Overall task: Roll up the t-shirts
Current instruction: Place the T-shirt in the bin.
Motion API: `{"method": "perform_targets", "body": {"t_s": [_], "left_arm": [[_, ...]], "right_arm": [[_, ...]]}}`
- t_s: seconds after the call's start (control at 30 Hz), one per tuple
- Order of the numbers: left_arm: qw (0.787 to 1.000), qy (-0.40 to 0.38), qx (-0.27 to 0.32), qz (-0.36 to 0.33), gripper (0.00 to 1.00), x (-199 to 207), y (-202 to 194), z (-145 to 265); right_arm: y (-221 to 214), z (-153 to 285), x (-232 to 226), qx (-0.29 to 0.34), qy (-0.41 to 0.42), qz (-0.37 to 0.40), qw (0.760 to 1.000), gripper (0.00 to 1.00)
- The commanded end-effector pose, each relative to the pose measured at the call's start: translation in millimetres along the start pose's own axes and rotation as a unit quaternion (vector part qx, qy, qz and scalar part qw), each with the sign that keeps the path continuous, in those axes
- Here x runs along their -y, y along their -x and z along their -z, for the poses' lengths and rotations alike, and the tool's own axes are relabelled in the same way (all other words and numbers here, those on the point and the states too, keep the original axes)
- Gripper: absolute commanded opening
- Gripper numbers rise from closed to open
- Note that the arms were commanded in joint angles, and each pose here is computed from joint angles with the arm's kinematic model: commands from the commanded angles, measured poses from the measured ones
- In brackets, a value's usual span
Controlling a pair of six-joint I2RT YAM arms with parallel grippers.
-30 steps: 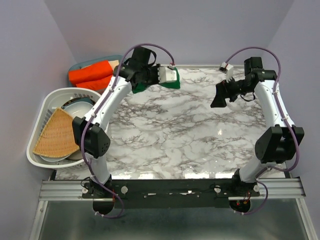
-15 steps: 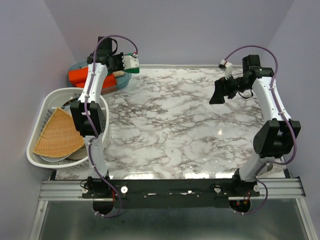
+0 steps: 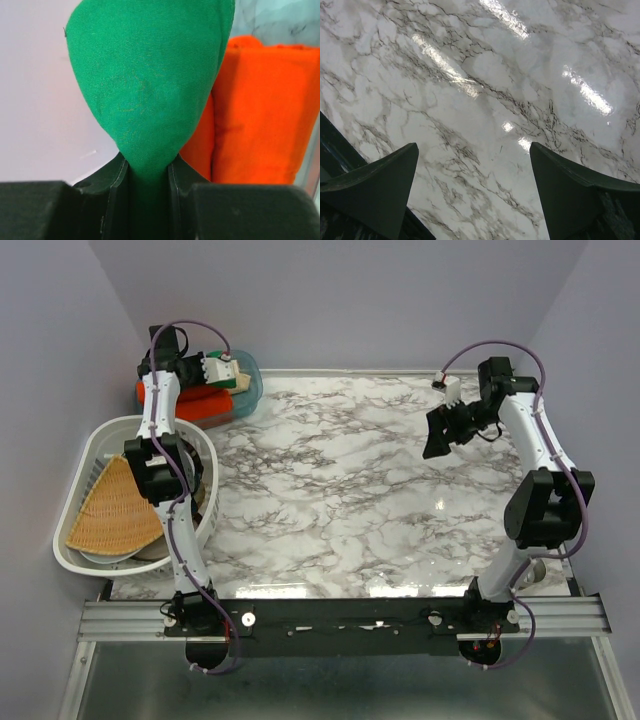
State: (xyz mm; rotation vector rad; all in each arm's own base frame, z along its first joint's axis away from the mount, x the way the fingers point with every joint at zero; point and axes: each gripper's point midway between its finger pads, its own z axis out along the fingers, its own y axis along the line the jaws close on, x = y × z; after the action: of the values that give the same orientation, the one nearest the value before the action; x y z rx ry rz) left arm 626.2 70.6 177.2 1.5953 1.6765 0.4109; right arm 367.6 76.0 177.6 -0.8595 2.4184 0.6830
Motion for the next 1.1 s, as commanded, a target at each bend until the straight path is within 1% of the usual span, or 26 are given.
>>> {"method": "perform_targets", "body": {"t_s": [0.0, 0.1, 0.27, 0.47, 0.63, 0.8, 0.87, 1.07], "left_arm": [[0.999, 0.016, 0.036, -0.007, 0.00, -7.6, 4.0, 4.4], [0.999, -0.002, 0.032, -0.017, 0.00, 6.4, -0.2, 3.6], [0.999, -0.037, 0.014, -0.004, 0.00, 36.3, -15.1, -3.8], [0.999, -0.044, 0.008, -0.003, 0.00, 46.0, -31.4, -17.9], [0.996, -0.074, 0.003, -0.045, 0.00, 67.1, -45.7, -30.6], [0.993, -0.107, 0.010, -0.057, 0.00, 85.6, -55.7, -28.3], [0.991, -0.125, 0.013, -0.053, 0.00, 95.0, -55.4, -24.3], [0.990, -0.139, 0.008, -0.016, 0.00, 111.5, -56.0, -19.2]], "right_arm": [[-10.8, -2.4, 11.0, -0.039, -0.013, -0.002, 0.999, 1.00], [-7.3, -6.5, 19.1, -0.043, -0.017, -0.006, 0.999, 1.00], [-5.8, -10.3, 23.9, -0.046, -0.015, -0.008, 0.999, 1.00], [-18.1, -11.7, 20.0, -0.060, -0.012, -0.015, 0.998, 1.00], [-26.6, -12.6, 16.4, -0.073, -0.008, -0.020, 0.997, 1.00], [-29.1, -13.4, 19.0, -0.080, -0.012, -0.023, 0.996, 1.00], [-29.5, -14.2, 21.6, -0.085, -0.013, -0.026, 0.996, 1.00], [-21.8, -17.4, 26.7, -0.080, -0.009, -0.022, 0.997, 1.00]]}}
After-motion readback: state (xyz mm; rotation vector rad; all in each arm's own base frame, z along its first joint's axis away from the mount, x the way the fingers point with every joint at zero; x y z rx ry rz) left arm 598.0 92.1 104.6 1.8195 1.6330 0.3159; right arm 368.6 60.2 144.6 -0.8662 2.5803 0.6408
